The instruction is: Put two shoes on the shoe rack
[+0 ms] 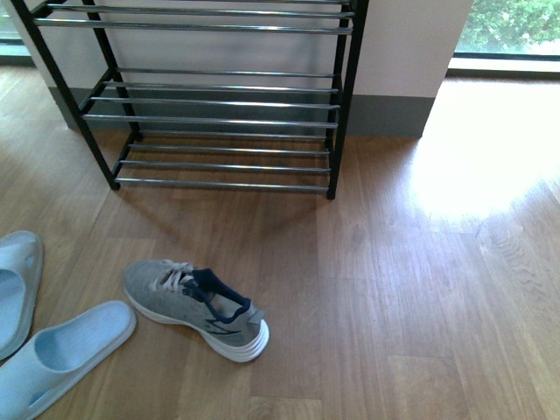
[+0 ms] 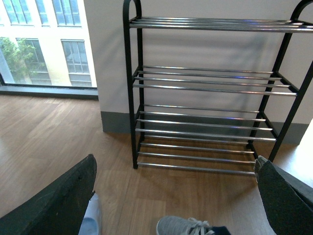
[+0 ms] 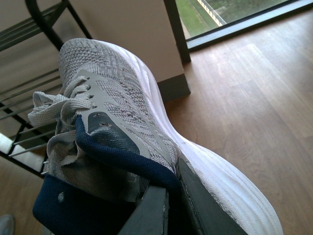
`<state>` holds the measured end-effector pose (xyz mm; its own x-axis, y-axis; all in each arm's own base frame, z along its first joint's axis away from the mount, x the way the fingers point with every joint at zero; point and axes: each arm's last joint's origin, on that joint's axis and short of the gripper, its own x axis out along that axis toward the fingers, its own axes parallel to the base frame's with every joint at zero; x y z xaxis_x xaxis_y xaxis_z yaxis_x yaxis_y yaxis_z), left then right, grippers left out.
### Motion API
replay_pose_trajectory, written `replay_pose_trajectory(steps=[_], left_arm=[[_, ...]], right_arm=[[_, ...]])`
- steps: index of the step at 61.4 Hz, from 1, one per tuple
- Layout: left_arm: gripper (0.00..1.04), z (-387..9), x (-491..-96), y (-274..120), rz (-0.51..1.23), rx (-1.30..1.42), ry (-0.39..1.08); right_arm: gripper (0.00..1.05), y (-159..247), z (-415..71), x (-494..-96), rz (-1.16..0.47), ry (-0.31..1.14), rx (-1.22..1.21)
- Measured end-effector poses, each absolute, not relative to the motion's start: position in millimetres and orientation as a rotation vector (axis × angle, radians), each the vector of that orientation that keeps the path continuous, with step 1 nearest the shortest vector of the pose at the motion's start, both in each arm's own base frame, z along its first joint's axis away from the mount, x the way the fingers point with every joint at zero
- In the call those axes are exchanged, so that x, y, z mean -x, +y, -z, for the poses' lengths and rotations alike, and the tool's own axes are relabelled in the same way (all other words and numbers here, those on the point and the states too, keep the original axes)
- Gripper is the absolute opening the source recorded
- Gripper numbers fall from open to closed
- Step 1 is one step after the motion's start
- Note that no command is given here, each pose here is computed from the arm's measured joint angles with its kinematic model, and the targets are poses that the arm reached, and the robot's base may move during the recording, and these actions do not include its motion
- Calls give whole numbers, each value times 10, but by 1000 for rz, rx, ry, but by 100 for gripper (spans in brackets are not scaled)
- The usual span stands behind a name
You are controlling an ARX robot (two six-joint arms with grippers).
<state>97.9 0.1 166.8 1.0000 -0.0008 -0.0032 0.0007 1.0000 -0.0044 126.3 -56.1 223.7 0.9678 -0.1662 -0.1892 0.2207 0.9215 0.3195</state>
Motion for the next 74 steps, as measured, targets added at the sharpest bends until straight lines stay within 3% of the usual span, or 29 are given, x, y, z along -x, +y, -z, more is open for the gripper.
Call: replay_pose_trajectory(steps=[44, 48, 51, 61, 74], left_arm=[[95, -1668, -979, 2, -7, 9, 6], [95, -1644, -1037, -2, -256, 171, 301], [95, -1527, -1225, 2, -348, 304, 424], [95, -1108, -1751, -55, -378, 519, 579], [95, -284, -2250, -193, -363, 555, 812]], right_arm=[[1, -558, -2239, -1263, 190, 160, -346], [1, -558, -2239, -1263, 191, 160, -346], [1, -558, -2239, -1263, 190, 160, -346], [1, -558, -2239, -1263, 190, 160, -346], [1, -558, -2239, -1263, 190, 160, -346]])
